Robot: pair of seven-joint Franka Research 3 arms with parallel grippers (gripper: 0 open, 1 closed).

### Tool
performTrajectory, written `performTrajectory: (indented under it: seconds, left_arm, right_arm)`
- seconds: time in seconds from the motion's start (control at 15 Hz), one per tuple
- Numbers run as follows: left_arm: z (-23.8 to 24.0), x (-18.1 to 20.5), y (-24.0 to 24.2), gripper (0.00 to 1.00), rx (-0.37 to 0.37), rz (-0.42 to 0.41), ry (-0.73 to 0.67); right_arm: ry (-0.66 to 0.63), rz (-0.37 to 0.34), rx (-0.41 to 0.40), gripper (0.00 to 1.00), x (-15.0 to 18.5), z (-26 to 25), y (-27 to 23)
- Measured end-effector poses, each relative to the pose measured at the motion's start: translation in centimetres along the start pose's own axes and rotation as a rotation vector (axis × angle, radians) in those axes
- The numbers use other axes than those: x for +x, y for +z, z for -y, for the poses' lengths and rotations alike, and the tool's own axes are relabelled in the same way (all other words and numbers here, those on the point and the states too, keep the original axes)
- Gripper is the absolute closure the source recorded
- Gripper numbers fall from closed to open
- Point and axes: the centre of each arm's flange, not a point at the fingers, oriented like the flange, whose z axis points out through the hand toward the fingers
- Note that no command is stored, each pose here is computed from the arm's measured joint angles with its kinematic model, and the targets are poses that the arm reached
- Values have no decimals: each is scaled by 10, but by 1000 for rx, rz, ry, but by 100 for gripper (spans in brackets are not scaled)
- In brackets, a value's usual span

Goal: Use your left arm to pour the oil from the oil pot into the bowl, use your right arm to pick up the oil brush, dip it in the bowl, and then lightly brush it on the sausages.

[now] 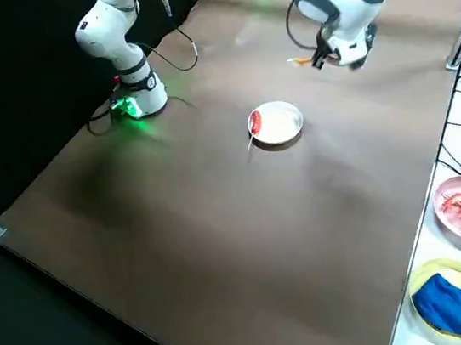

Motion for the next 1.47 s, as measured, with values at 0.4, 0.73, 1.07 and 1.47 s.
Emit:
performTrajectory:
  seconds: [0.4, 0.73, 1.07, 1.47]
  left_arm:
    - [0, 0, 0, 0, -1, 2, 0]
    - [-3, -3, -7, 0, -6, 23, -1]
    - [-6, -3, -22, 0, 15, 30, -1]
    - [-7, 3, -41, 0, 42, 45, 9]
  right_arm:
    - [12, 86, 61, 96, -11, -102, 26]
    - [-20, 122, 62, 96, -7, -130, 50]
    - [-24, 139, 54, 96, 1, -158, 72]
    - [-70, 182, 34, 96, 5, -179, 96]
